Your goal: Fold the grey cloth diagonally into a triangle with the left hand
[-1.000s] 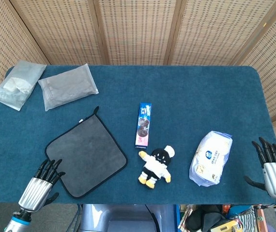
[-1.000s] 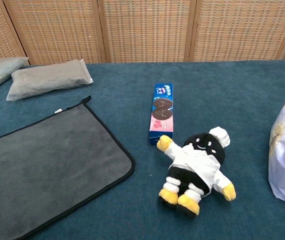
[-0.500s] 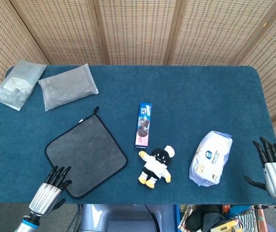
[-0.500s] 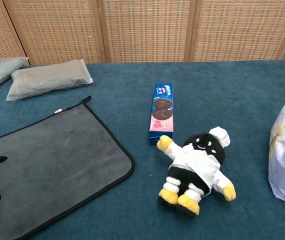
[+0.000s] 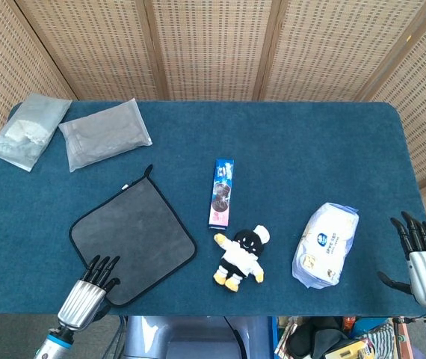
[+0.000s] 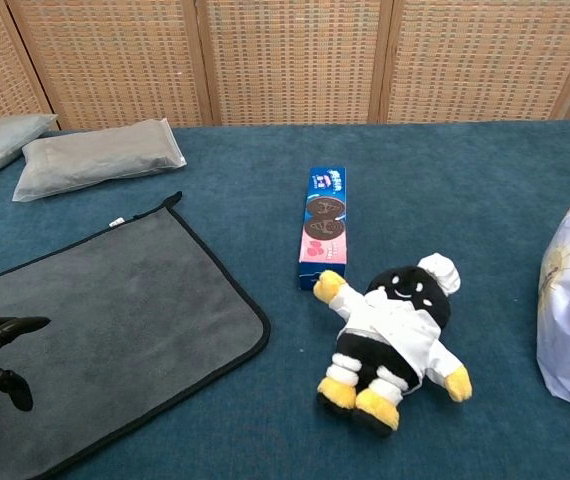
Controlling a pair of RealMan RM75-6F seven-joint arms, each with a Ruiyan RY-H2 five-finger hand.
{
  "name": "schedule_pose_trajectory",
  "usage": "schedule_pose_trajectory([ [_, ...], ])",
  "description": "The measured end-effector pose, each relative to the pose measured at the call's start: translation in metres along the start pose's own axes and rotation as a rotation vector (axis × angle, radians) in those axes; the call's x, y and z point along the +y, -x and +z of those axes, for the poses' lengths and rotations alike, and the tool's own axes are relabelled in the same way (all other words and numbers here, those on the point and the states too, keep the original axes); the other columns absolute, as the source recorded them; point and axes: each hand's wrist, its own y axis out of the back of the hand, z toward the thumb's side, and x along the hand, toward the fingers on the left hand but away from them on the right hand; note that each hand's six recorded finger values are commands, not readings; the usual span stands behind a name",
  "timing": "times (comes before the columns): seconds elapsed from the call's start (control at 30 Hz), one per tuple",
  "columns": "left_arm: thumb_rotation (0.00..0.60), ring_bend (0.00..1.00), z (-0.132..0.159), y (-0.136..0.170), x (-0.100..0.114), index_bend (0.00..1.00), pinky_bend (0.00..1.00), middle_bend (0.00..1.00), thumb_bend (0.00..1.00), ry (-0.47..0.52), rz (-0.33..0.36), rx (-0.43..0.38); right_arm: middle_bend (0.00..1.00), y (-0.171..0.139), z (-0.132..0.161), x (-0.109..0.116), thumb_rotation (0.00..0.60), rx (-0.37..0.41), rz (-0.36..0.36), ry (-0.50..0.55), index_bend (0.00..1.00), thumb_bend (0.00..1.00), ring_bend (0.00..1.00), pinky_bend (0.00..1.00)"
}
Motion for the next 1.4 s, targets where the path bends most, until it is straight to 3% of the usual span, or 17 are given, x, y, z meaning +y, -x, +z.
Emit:
schedule_pose_trajectory([
  [0.87, 0.600, 0.00, 0.013, -0.014, -0.006, 0.48, 0.00, 0.00, 0.23, 0.003, -0.006, -0.027, 0.00, -0.001, -0.001, 0.004, 0.600, 0.000, -0.017, 0.012, 0.00, 0.00, 0.00, 0.00],
  [1.1, 0.600, 0.00, 0.018, -0.018, -0.002, 0.56, 0.00, 0.00, 0.29, 0.027, 0.020, -0.039, 0.00, 0.000, -0.001, 0.003, 0.600, -0.002, -0.016, 0.010, 0.00, 0.00, 0.00, 0.00],
  [1.4, 0.600, 0.00, 0.013, -0.018, -0.004, 0.58, 0.00, 0.00, 0.41, 0.012, 0.023, -0.026, 0.00, -0.001, -0.001, 0.004, 0.600, 0.001, -0.017, 0.014, 0.00, 0.00, 0.00, 0.00],
])
